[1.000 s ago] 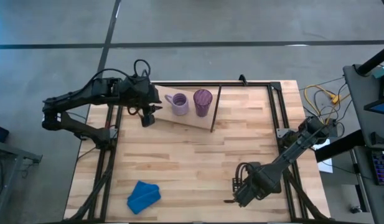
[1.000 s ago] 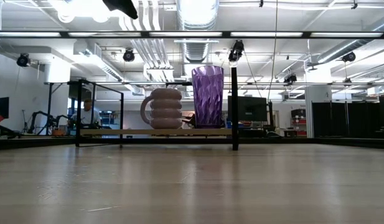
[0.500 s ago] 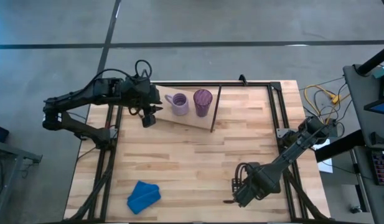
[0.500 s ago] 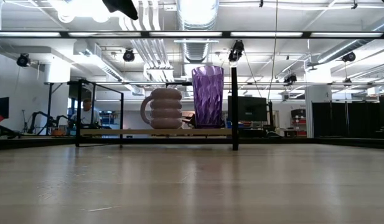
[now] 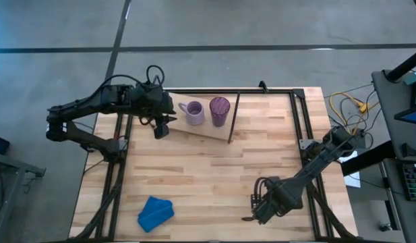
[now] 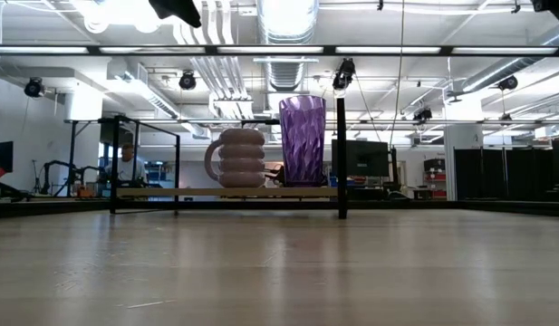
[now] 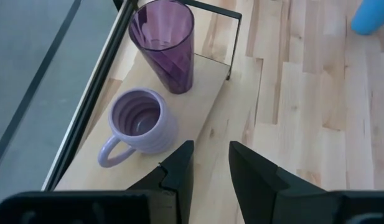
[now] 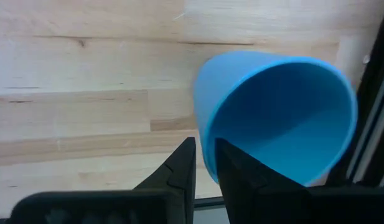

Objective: Stack small to large cups/mugs on shelf
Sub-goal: Put the blue cup on the shelf

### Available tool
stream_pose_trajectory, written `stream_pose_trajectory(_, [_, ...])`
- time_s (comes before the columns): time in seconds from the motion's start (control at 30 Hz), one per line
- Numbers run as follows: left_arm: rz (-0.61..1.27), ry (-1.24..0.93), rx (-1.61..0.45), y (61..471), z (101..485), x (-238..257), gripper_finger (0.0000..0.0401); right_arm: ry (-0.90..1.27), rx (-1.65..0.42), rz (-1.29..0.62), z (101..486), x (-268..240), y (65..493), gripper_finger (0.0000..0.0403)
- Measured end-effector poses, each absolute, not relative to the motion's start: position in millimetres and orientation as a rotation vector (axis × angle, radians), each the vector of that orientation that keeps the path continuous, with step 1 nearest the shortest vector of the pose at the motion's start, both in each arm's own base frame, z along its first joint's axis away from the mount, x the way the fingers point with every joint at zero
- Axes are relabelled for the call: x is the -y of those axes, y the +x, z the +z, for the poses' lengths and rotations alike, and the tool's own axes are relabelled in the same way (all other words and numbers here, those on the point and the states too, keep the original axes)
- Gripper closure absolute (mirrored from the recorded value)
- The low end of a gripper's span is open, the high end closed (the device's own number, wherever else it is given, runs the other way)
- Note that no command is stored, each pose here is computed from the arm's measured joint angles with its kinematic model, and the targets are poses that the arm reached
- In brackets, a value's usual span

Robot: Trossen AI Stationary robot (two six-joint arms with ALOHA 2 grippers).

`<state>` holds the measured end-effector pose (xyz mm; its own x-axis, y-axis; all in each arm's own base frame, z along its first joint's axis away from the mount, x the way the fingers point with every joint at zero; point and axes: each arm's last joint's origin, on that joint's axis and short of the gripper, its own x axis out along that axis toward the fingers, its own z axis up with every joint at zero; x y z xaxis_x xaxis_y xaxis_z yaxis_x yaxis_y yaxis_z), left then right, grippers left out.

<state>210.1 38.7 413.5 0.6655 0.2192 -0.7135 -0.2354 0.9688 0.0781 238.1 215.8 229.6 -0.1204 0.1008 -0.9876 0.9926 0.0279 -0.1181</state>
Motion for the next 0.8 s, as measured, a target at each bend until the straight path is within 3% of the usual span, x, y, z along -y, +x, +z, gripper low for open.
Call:
stream_pose_trajectory(0.17, [0.256, -0.021, -0.803, 210, 414, -39, 0.0315, 1.198, -1.394, -1.206, 221, -215, 238, 0.0350])
stream_pose_trajectory(0.4, [0.256, -0.021, -0.802, 210, 414, -39, 0.0315, 1.186, -1.381, -1.146, 225, -216, 241, 0.0392])
stream_pose_trajectory(0.5, [0.256, -0.021, -0.802, 210, 414, -39, 0.0315, 1.220, -1.244, -1.051, 237, -216, 254, 0.0393])
stream_pose_trajectory(0.63, [0.257, -0.029, -0.801, 210, 414, -38, 0.0315, 1.201, -0.905, -0.821, 273, -209, 280, 0.0393])
stream_pose_trajectory(0.8, [0.249, -0.120, -0.791, 208, 414, -37, 0.0315, 0.792, -0.644, -0.565, 331, -189, 309, 0.0394])
